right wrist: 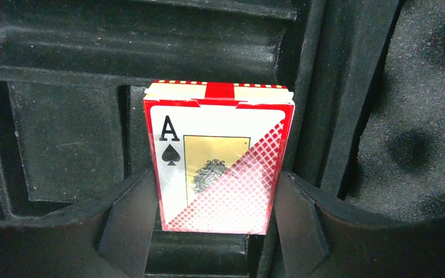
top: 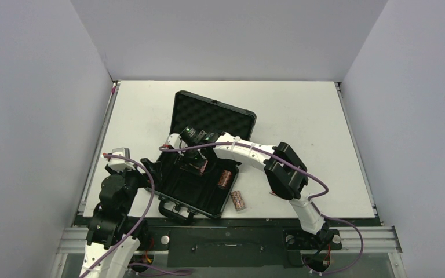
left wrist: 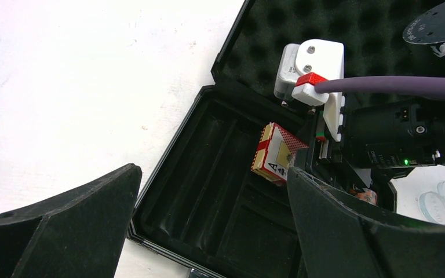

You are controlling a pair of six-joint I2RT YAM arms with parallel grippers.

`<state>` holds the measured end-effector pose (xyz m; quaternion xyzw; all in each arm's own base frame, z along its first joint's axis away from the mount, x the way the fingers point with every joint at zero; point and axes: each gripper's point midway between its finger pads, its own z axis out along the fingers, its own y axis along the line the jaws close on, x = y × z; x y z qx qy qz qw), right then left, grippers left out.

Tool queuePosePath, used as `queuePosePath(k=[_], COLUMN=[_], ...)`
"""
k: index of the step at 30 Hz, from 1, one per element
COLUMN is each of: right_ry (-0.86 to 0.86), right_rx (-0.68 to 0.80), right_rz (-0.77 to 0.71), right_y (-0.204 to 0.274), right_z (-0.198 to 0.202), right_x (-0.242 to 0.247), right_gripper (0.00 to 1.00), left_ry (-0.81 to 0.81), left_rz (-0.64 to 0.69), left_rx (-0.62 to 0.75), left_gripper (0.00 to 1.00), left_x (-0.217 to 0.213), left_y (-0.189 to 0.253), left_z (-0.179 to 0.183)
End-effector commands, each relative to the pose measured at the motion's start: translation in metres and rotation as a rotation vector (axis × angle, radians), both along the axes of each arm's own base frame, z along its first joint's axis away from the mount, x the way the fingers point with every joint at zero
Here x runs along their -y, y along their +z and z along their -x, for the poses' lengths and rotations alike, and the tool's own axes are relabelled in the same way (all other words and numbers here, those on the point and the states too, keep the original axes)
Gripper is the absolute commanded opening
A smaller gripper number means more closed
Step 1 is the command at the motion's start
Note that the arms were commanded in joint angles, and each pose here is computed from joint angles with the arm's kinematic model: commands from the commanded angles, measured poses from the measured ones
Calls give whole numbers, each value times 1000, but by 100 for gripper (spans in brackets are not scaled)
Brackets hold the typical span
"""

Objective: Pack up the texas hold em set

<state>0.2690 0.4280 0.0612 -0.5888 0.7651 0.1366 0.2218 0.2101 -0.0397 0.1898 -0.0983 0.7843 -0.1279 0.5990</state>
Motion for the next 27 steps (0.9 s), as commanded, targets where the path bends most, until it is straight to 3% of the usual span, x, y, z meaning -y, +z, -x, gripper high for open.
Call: queuePosePath(k=[1,27], right_ry=[-26,-98], right_rx=[36,6], right_rz=[-31,129], right_y=[0,-30], right_z=[-10,1], right_x=[-8,41], right_gripper=[0,0], left_ry=[-1,-10], left_rz=[13,15], left_rx=[63,53], left_gripper=[96,96], left_x=[0,2], left_y=[20,18], left_z=[-3,-4])
